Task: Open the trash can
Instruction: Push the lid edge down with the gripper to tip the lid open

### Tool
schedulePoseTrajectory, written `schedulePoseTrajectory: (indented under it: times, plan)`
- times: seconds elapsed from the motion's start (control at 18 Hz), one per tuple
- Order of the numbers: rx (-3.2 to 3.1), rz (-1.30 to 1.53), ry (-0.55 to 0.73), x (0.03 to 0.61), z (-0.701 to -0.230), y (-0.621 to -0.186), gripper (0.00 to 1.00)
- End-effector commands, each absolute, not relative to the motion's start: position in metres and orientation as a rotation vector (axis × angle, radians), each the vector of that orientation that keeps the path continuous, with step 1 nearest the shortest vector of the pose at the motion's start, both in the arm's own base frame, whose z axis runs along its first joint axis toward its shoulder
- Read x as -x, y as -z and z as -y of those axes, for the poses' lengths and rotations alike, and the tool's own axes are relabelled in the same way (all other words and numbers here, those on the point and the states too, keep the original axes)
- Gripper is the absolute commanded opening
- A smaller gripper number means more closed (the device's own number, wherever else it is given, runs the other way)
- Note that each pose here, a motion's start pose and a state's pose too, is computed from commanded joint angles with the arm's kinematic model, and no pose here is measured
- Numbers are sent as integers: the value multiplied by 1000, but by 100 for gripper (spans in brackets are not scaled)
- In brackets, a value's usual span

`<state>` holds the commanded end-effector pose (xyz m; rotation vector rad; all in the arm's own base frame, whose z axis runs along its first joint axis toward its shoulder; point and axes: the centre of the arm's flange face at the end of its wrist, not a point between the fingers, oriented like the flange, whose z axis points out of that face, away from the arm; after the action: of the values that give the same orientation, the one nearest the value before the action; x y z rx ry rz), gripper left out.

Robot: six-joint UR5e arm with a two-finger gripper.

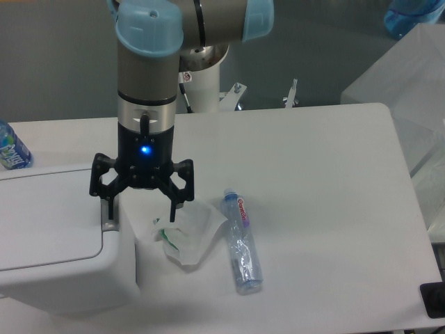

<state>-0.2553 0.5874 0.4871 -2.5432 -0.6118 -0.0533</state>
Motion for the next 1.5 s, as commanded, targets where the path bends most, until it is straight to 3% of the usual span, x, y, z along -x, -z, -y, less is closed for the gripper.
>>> schedulePoseTrajectory:
  times: [1.22, 1.5]
  plan:
    - [2556, 614, 59, 256, -590, -479, 100]
    - [2478, 564, -3, 261, -594, -510, 100]
